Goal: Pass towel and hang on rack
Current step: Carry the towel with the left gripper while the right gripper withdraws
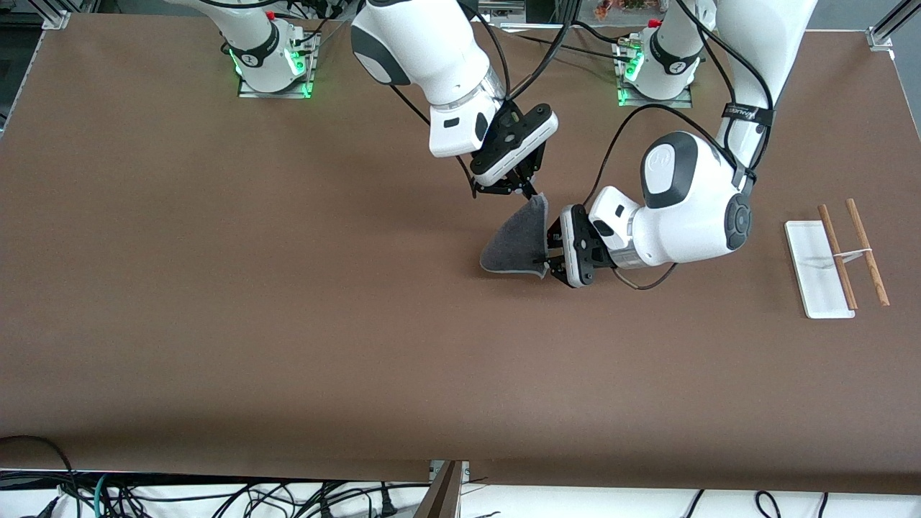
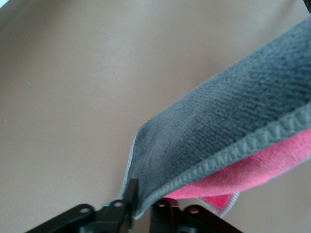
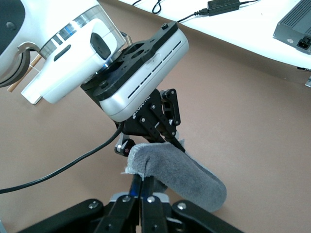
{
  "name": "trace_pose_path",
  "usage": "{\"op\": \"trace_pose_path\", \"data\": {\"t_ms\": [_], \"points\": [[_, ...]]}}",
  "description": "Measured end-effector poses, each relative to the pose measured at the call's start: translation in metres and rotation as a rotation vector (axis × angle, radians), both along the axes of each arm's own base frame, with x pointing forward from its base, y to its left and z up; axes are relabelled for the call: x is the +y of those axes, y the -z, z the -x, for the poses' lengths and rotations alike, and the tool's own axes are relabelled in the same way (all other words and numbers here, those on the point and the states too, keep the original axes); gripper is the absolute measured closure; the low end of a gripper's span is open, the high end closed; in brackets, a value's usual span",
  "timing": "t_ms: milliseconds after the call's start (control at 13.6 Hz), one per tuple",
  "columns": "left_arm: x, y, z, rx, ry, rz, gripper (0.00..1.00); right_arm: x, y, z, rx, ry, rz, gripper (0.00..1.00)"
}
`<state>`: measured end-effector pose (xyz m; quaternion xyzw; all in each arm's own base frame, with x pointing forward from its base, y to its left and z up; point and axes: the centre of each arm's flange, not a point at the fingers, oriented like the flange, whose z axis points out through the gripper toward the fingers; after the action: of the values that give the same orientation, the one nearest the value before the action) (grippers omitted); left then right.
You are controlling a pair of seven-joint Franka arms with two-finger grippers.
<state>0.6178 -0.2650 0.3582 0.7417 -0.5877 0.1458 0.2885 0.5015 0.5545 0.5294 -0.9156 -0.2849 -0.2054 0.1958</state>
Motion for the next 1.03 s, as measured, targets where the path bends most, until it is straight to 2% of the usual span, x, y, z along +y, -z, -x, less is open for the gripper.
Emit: {"op": "trace_pose_path", "data": {"t_ms": [74,369,516,811,959,1032], "points": [[0.000,0.000,0.000,-0.001,0.000,0.000,0.98,0.000,0.000,0.000,0.000,0.000,0.000,0.98],[0.000,0.000,0.000,-0.001,-0.001,0.000,0.98,0.000,0.000,-0.001,-0.001,0.001,0.000,0.95],[0.001,0.000,0.000,-0.001,-0.002,0.000,0.98,-0.001,0.000,-0.001,-0.001,0.002,0.000,0.76],[0.006,-0.003,-0.003,-0.008,-0.010,0.000,0.98,-0.003,0.001,-0.004,-0.002,0.008,0.002,0.32],[0.018,-0.013,-0.006,-0.015,-0.014,-0.007,0.98,-0.010,0.002,-0.011,0.002,0.021,0.009,0.14],[0.032,-0.018,-0.009,-0.018,-0.010,-0.026,0.98,-0.018,0.004,-0.018,0.012,0.034,0.023,0.01]]}}
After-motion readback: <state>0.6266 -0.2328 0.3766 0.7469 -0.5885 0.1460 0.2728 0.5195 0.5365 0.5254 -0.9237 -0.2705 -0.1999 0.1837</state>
